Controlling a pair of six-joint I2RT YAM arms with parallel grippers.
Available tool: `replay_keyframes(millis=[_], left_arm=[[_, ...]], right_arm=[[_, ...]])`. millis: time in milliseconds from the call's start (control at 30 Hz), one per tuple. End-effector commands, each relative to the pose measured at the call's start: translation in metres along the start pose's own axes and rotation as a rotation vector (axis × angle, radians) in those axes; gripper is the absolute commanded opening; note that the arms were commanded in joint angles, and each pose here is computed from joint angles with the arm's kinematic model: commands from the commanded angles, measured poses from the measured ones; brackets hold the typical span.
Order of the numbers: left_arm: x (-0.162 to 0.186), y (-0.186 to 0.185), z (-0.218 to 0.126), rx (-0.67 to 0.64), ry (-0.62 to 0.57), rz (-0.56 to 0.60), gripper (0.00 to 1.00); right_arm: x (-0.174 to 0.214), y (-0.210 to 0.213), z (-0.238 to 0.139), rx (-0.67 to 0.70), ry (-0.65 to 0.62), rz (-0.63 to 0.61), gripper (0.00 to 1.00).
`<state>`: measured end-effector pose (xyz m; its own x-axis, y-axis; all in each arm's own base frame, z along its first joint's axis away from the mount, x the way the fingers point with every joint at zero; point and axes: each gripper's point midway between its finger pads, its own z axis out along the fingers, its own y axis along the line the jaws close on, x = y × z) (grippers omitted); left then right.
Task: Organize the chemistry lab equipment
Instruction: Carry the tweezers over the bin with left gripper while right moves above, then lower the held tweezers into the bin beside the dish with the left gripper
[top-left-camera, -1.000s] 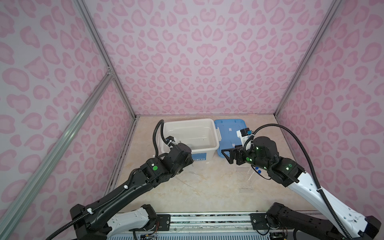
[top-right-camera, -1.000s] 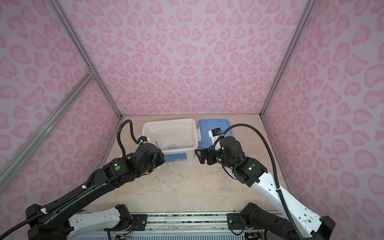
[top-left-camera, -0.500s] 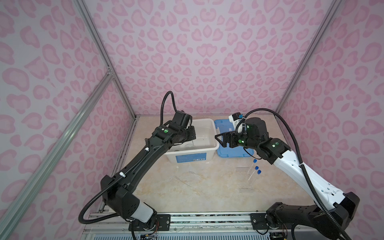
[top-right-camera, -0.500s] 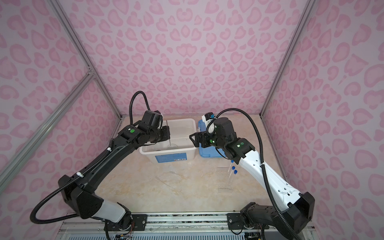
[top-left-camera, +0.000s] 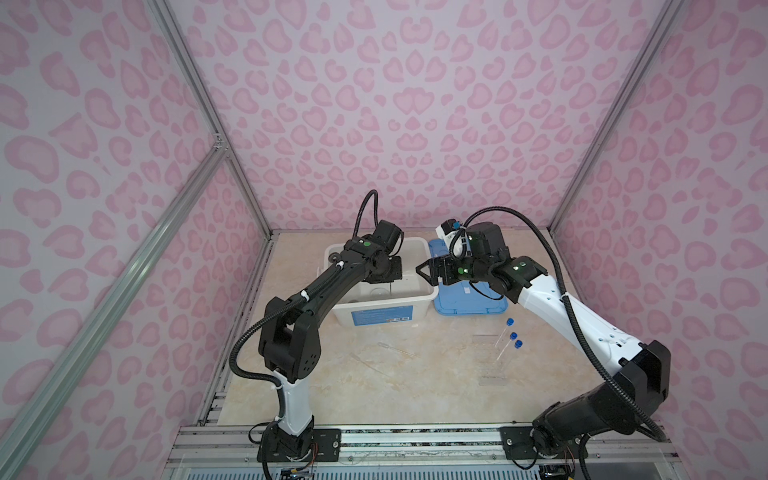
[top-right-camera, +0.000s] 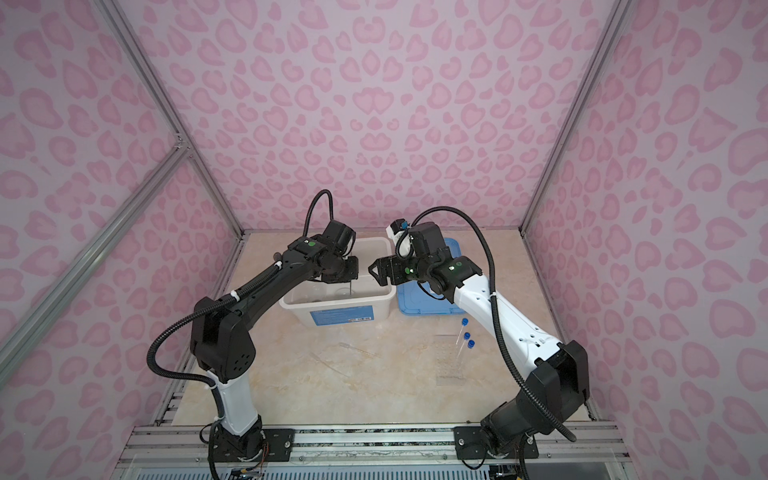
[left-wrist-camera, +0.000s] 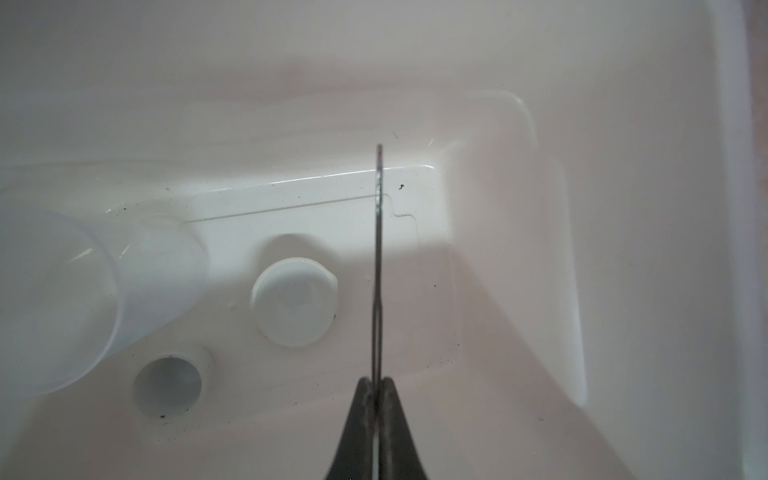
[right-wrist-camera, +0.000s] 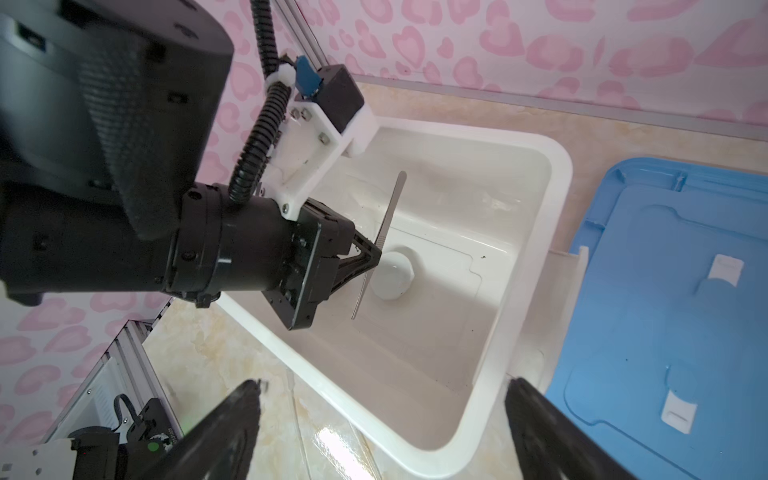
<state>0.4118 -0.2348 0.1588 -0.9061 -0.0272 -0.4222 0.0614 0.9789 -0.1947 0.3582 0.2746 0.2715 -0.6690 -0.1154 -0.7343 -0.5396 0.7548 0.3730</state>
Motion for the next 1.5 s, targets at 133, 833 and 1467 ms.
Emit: replay_keyframes(millis=[133,833,1467], left_arm=[[0.014,0.013,0.022,-0.034,0.039,-0.027,0.02],[0.033,0.022,0.07,-0.036,0.095,-0.087,0.01],[0.051,0.029,0.107,-0.057,0.151,-0.083,0.02]], right_arm=[[0.003,-0.005,0.013,0.005,0.039,-0.037,0.92],[0.001,0.003,0.031,0.016,0.082,-0.133,0.9],[0.012,0.013,0.051,0.02,0.135,-0.18,0.9]])
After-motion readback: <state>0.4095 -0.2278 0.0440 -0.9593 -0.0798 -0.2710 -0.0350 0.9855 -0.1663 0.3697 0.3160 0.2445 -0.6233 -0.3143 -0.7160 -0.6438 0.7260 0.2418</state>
